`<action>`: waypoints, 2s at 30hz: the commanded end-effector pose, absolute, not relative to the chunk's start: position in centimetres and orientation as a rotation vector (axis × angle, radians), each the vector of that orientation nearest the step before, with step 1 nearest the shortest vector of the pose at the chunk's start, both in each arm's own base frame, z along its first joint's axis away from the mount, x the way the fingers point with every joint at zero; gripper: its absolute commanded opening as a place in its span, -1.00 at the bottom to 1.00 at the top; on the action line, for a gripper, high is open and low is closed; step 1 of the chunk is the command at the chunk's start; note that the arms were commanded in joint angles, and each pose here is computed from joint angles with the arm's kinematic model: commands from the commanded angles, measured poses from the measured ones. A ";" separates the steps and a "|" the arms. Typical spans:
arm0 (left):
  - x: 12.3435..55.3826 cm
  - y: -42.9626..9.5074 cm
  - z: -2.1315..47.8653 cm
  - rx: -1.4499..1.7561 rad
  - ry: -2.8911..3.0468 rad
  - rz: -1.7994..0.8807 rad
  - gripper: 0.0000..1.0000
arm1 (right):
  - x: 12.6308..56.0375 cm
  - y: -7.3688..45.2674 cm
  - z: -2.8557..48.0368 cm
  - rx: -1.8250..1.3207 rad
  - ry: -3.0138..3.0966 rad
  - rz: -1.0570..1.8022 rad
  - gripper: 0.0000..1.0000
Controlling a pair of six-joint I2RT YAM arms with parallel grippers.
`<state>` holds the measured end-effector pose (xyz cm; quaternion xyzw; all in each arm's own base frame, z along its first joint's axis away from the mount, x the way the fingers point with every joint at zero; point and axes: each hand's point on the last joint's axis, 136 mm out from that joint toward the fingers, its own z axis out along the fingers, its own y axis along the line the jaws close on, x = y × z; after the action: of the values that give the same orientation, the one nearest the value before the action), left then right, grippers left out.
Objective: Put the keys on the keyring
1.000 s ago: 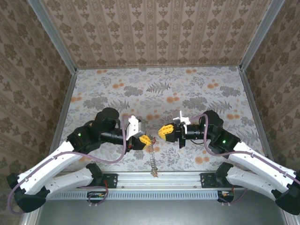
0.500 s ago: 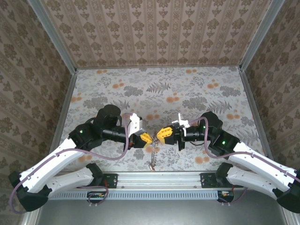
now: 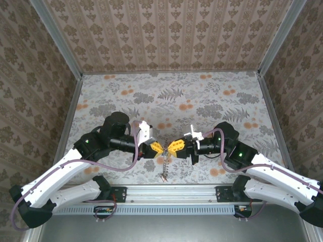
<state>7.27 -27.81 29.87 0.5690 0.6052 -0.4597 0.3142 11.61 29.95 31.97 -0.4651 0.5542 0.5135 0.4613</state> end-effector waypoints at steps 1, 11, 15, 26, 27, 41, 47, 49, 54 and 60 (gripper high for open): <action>6.9 -27.9 31.6 1.516 1.488 -1.226 -1.00 | 12.1 30.1 33.3 -1.120 1.313 1.226 -1.00; 7.0 -27.8 31.8 1.510 1.481 -1.221 -1.00 | 12.4 30.2 33.7 -1.081 1.291 1.234 -1.00; 7.0 -27.8 31.8 1.507 1.482 -1.223 -1.00 | 12.2 30.2 33.5 -1.089 1.292 1.243 -1.00; 7.1 -27.8 31.8 1.501 1.483 -1.219 -1.00 | 11.7 30.6 32.9 -1.140 1.315 1.268 -1.00; 7.1 -27.8 31.8 1.501 1.484 -1.218 -1.00 | 11.7 30.7 32.9 -1.142 1.315 1.272 -1.00; 7.3 -27.8 31.8 1.495 1.487 -1.212 -1.00 | 11.2 30.9 32.9 -1.182 1.316 1.296 -1.00; 7.4 -27.8 31.8 1.494 1.489 -1.213 -1.00 | 10.6 30.7 33.4 -1.211 1.301 1.280 -1.00; 7.4 -27.8 31.9 1.493 1.487 -1.215 -1.00 | 10.5 30.7 33.3 -1.221 1.305 1.274 -1.00; 7.3 -27.9 32.1 1.490 1.481 -1.239 -1.00 | 10.0 30.3 33.2 -1.257 1.305 1.249 -1.00; 7.2 -28.1 32.3 1.486 1.489 -1.264 -1.00 | 9.6 30.0 33.2 -1.287 1.290 1.225 -1.00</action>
<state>6.89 -27.78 30.34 0.5707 0.5937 -0.4752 0.3099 11.16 30.41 32.03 -0.4977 0.5496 0.4902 0.4582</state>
